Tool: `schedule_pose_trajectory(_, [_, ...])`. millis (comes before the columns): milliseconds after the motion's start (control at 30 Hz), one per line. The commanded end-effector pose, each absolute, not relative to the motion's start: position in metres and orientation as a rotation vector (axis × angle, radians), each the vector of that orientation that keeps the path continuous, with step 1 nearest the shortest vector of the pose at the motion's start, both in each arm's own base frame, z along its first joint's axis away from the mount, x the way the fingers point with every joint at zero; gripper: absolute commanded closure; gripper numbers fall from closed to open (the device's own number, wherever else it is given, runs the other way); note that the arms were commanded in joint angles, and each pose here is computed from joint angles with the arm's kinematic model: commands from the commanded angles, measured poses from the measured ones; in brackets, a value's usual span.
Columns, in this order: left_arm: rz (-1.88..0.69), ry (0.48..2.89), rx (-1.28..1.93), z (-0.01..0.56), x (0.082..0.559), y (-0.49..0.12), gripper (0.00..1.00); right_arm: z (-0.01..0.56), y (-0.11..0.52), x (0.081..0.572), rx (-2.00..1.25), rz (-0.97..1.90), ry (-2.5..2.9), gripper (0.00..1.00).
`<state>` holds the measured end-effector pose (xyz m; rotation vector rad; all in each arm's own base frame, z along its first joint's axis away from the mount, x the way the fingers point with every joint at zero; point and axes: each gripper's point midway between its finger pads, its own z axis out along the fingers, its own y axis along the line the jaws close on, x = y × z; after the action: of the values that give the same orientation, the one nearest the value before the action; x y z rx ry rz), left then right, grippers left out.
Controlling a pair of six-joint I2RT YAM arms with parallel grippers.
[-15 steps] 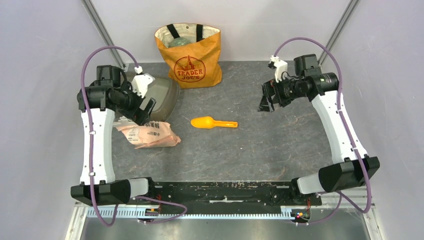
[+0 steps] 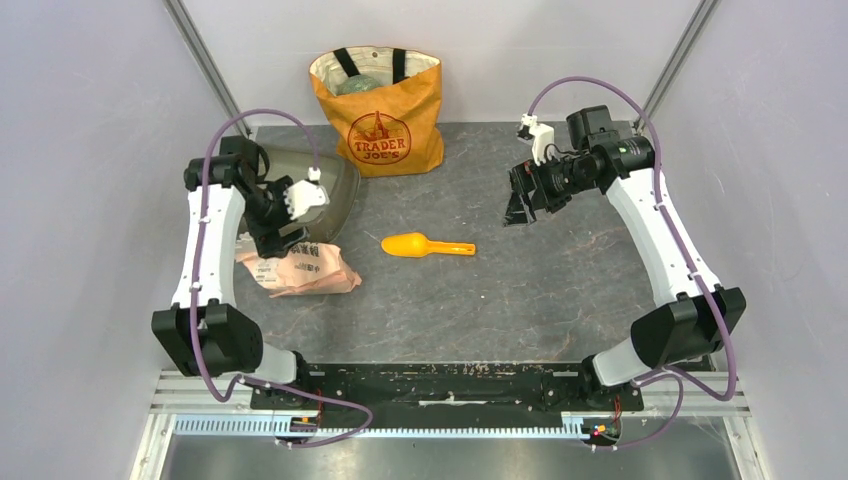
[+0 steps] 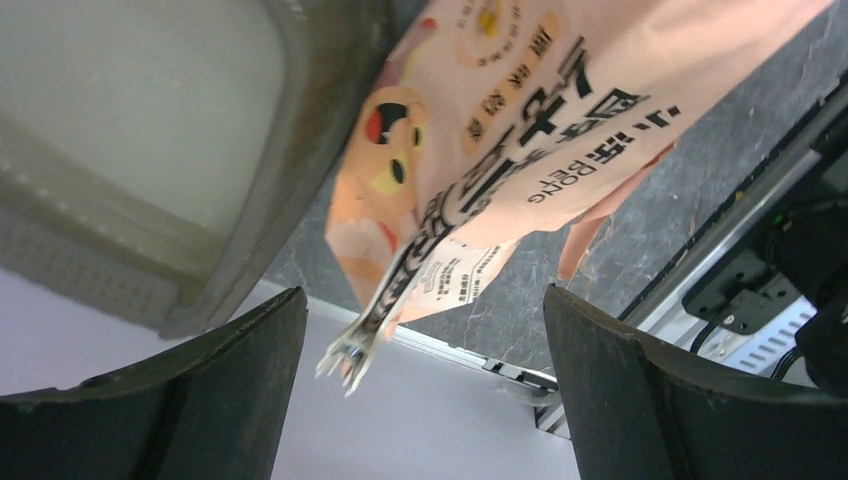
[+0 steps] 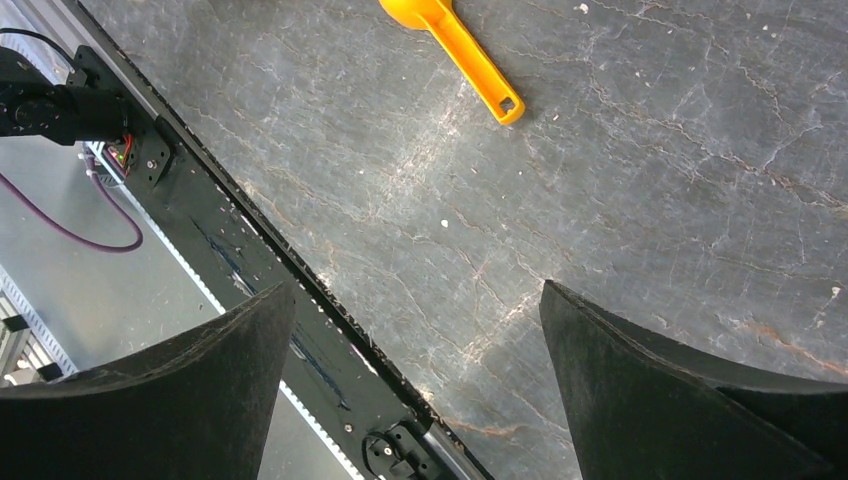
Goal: Fill the litter box with clean litter
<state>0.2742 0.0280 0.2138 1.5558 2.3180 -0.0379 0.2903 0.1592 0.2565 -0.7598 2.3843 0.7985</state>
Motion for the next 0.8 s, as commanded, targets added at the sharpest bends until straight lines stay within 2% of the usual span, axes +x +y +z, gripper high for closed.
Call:
schedule_pose_trajectory(0, [0.014, 2.207, 1.76, 0.189, 0.28, 0.039, 0.07, 0.262, 0.163, 0.293, -0.78, 0.815, 2.359, 0.01])
schedule_pose_trajectory(200, [-0.014, 2.194, 1.742, 0.162, 0.279, 0.033, 0.06, 0.256, 0.163, 0.291, -0.782, 0.824, 2.375, 0.01])
schedule_pose_trajectory(300, [-0.062, 2.192, 1.744, 0.154, 0.267, 0.027, 0.12, 0.254, 0.163, 0.289, -0.783, 0.834, 2.383, 0.01])
schedule_pose_trajectory(333, [-0.066, 2.185, 1.754, 0.152, 0.263, 0.026, 0.18, 0.253, 0.164, 0.289, -0.784, 0.837, 2.384, 0.01])
schedule_pose_trajectory(400, [-0.086, 2.185, 1.778, 0.149, 0.253, 0.024, 0.35, 0.253, 0.163, 0.29, -0.778, 0.835, 2.386, 0.01])
schedule_pose_trajectory(467, [-0.117, 2.196, 1.805, 0.148, 0.241, 0.023, 0.6, 0.253, 0.163, 0.29, -0.775, 0.829, 2.389, 0.01])
schedule_pose_trajectory(500, [-0.129, 2.199, 1.814, 0.15, 0.237, 0.023, 0.69, 0.253, 0.162, 0.291, -0.775, 0.824, 2.387, 0.01])
schedule_pose_trajectory(567, [-0.176, 2.204, 1.824, 0.156, 0.224, 0.019, 0.97, 0.254, 0.162, 0.291, -0.777, 0.815, 2.383, 0.01])
schedule_pose_trajectory(767, [-0.272, 2.197, 1.626, 0.188, 0.206, -0.018, 0.98, 0.254, 0.159, 0.296, -0.78, 0.785, 2.379, 0.01])
